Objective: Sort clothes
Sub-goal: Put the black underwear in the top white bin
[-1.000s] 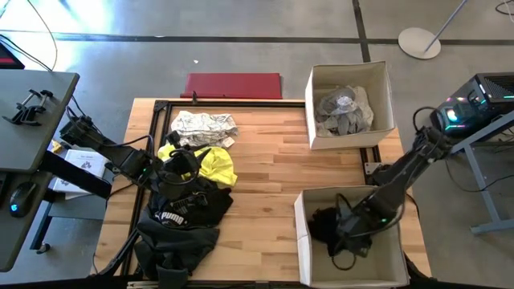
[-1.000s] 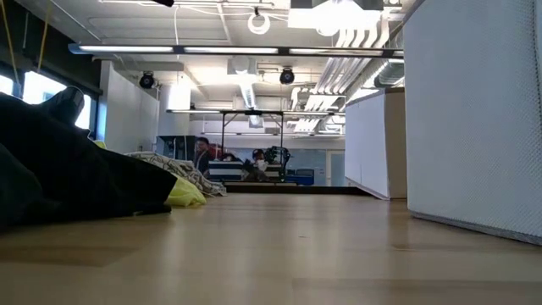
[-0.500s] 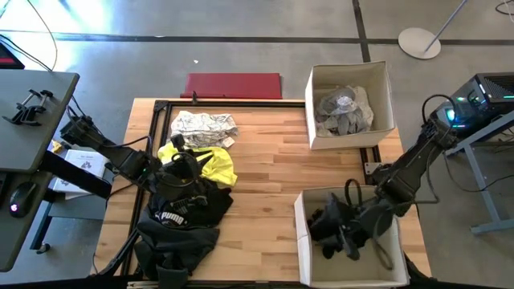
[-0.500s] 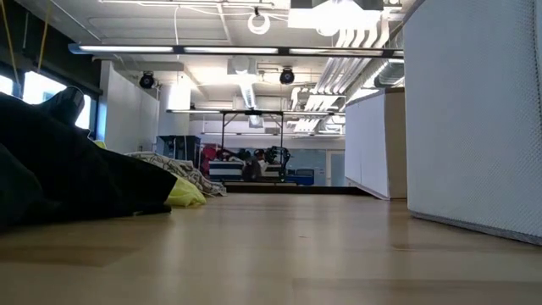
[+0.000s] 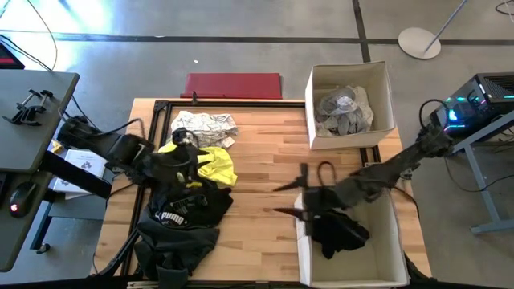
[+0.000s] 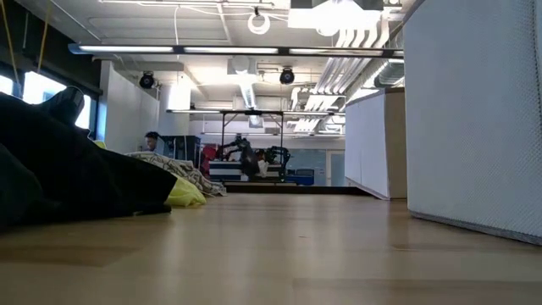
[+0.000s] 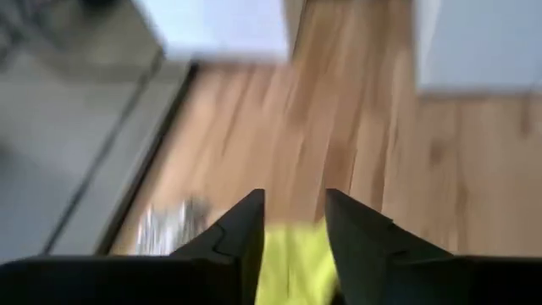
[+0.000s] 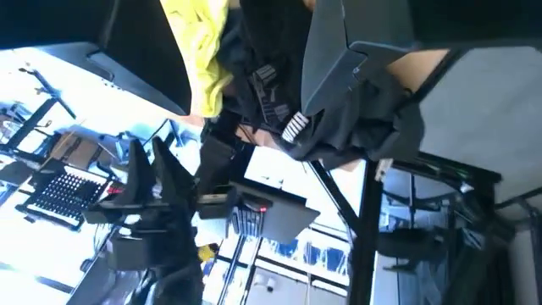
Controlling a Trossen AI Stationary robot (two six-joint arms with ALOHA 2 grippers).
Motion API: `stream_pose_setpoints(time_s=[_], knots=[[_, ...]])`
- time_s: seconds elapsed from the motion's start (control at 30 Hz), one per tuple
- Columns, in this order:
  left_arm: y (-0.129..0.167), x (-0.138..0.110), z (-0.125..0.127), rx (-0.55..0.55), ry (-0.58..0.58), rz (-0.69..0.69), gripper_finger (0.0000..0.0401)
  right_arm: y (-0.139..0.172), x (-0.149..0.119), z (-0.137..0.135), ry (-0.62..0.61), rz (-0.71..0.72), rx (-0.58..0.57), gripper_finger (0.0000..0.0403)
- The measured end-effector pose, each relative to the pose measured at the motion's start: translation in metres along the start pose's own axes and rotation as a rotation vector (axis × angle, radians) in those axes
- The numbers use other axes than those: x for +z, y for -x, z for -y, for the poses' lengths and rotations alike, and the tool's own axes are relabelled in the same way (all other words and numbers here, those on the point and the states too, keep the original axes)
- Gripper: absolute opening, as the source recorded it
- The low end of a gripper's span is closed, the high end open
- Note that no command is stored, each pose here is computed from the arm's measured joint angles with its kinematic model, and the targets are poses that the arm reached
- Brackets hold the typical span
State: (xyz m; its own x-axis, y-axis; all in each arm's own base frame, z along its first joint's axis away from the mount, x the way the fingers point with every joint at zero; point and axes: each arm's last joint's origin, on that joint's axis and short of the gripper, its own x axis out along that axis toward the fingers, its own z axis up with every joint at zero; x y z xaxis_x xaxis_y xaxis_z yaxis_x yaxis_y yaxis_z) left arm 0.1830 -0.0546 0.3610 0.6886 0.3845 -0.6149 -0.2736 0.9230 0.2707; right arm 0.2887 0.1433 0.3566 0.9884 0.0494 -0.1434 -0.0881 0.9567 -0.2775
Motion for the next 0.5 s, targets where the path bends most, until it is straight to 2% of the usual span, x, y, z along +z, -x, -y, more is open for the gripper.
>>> stream_pose_setpoints(time_s=[0.1,0.17,0.27,0.33,0.43,0.5], knots=[[-0.011,-0.019,-0.005,-0.027,0.071,-0.194,0.0147,-0.026,-0.019,0.003,-0.018,-0.054,0.015,0.0211],[-0.019,-0.031,-0.002,-0.108,0.121,-0.310,0.0164,-0.040,-0.033,0.003,-0.016,-0.106,0.019,0.0211],[-0.028,-0.046,0.008,-0.258,0.136,-0.438,0.0181,-0.055,-0.050,0.004,-0.010,-0.169,0.006,0.0211],[-0.037,-0.055,0.019,-0.351,0.099,-0.445,0.0187,-0.063,-0.059,0.003,-0.013,-0.196,0.002,0.0211],[-0.055,-0.069,0.037,-0.448,-0.039,-0.355,0.0188,-0.072,-0.071,-0.002,-0.034,-0.237,0.005,0.0211],[-0.070,-0.079,0.048,-0.487,-0.086,-0.273,0.0188,-0.075,-0.077,-0.007,-0.037,-0.262,0.017,0.0211]])
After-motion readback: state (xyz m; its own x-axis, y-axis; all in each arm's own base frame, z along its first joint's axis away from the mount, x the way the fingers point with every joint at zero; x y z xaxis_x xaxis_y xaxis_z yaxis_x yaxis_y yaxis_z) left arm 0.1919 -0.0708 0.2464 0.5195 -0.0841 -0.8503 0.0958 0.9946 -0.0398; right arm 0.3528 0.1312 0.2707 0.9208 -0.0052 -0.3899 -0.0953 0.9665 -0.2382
